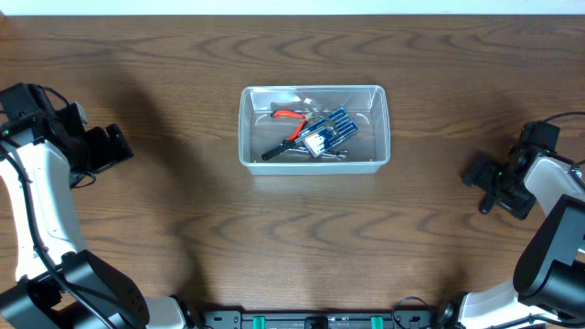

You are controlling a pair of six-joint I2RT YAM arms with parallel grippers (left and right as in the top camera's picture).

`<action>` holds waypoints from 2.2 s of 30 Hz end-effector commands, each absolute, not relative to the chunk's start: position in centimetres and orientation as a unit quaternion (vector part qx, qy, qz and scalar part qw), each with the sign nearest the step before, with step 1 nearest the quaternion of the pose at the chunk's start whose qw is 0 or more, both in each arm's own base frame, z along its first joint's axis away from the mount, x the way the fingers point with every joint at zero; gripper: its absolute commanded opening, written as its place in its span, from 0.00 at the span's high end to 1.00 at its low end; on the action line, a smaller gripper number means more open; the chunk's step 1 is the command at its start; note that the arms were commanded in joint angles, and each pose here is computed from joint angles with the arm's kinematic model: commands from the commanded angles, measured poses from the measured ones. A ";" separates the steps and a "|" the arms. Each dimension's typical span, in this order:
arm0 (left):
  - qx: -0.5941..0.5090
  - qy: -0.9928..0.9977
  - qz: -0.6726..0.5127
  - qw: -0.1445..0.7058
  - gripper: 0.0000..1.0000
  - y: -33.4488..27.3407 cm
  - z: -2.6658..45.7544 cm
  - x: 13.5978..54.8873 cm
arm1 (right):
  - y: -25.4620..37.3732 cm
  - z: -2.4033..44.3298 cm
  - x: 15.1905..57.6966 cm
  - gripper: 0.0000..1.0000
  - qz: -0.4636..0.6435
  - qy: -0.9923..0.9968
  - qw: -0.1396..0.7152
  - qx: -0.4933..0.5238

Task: Pack container
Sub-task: 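Move the right gripper over the yellow-black screwdriver, then lower the right gripper and close it on the screwdriver handle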

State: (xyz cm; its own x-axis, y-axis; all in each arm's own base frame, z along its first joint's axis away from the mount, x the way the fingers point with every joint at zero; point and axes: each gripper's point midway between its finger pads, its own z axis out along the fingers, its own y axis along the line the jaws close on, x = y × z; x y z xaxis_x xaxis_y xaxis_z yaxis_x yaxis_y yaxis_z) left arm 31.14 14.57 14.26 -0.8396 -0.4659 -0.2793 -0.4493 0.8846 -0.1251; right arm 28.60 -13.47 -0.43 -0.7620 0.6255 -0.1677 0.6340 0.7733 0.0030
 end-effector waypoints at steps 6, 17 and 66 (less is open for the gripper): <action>-0.241 0.958 -0.032 0.151 0.02 14.4 14.2 31.1 | -14.0 -0.5 28.5 0.02 -0.035 0.938 0.084 0.336; -0.241 0.958 -0.032 0.150 0.02 14.4 14.2 31.1 | -14.1 -0.6 28.7 0.01 -0.036 0.937 0.088 0.336; -0.241 0.958 -0.032 0.150 0.02 14.4 14.2 31.1 | -13.6 -1.6 27.6 0.76 -0.034 0.938 0.075 0.336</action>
